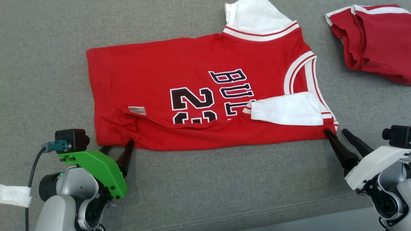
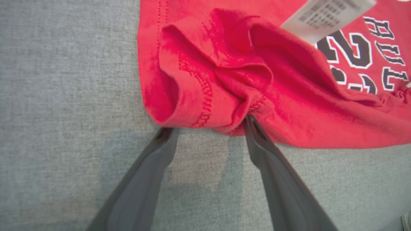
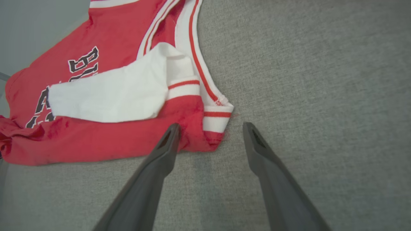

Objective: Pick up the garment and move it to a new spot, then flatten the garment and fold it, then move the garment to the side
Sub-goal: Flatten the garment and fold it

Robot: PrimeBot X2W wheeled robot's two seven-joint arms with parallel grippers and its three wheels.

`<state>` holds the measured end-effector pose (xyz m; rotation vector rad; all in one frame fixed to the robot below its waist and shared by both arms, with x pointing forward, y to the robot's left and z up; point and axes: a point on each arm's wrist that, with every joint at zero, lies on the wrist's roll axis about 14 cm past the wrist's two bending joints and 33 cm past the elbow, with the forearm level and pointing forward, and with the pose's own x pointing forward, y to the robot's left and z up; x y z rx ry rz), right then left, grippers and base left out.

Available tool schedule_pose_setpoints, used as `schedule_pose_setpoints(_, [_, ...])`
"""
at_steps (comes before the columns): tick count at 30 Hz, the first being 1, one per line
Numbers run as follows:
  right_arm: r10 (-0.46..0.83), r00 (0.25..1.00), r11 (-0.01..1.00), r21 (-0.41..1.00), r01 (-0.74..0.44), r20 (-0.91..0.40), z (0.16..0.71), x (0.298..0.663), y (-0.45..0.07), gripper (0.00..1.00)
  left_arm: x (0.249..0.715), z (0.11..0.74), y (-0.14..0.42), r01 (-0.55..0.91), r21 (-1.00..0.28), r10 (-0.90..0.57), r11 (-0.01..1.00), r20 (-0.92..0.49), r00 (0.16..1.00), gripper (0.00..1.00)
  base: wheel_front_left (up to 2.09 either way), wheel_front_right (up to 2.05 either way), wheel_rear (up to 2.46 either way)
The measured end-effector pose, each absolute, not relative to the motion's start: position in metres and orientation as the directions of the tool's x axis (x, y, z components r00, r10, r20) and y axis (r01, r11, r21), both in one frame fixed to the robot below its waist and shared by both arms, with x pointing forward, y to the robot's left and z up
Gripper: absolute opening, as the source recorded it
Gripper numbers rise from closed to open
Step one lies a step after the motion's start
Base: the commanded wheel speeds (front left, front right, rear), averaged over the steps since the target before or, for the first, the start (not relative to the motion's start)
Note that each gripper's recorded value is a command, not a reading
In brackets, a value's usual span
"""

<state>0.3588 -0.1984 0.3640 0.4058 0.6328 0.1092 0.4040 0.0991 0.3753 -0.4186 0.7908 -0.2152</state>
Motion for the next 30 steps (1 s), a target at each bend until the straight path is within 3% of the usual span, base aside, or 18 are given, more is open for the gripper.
schedule_pose_setpoints(12, [0.257, 0.779, 0.903, 0.43, 0.018, -0.571, 0.354, 0.362, -0.187, 1.0, 0.41, 0.375, 0.1, 0.018, -0.453, -0.337, 0.891, -0.636, 0.694, 1.0, 0.0, 0.0, 0.0])
schedule_pose_setpoints(13, [0.26, 0.781, 0.902, 0.432, 0.014, -0.568, 0.355, 0.364, -0.185, 0.89, 0.41, 0.375, 0.099, 0.019, -0.453, -0.339, 0.891, -0.636, 0.693, 1.0, 0.0, 0.0, 0.0])
schedule_pose_setpoints(14, [0.264, 0.782, 0.9, 0.436, 0.011, -0.565, 0.355, 0.365, -0.184, 0.58, 0.41, 0.375, 0.099, 0.021, -0.453, -0.34, 0.891, -0.636, 0.693, 1.0, 0.0, 0.0, 0.0])
schedule_pose_setpoints(15, [0.271, 0.779, 0.898, 0.44, 0.008, -0.566, 0.355, 0.365, -0.182, 0.4, 0.41, 0.375, 0.098, 0.023, -0.454, -0.341, 0.891, -0.636, 0.692, 1.0, 0.0, 0.0, 0.0])
schedule_pose_setpoints(17, [0.283, 0.777, 0.894, 0.449, 0.0, -0.563, 0.355, 0.367, -0.179, 0.09, 0.409, 0.375, 0.098, 0.027, -0.451, -0.342, 0.892, -0.636, 0.692, 1.0, 0.0, 0.0, 0.0])
schedule_pose_setpoints(18, [0.284, 0.777, 0.893, 0.45, -0.001, -0.562, 0.355, 0.367, -0.179, 0.0, 0.409, 0.375, 0.098, 0.029, -0.445, -0.339, 0.895, -0.637, 0.692, 1.0, 0.0, 0.0, 0.0])
schedule_pose_setpoints(30, [0.299, 0.764, 0.892, 0.451, -0.011, -0.571, 0.351, 0.367, -0.176, 0.0, 0.409, 0.376, 0.102, 0.037, -0.421, -0.326, 0.906, -0.64, 0.696, 1.0, 0.0, 0.0, 0.0])
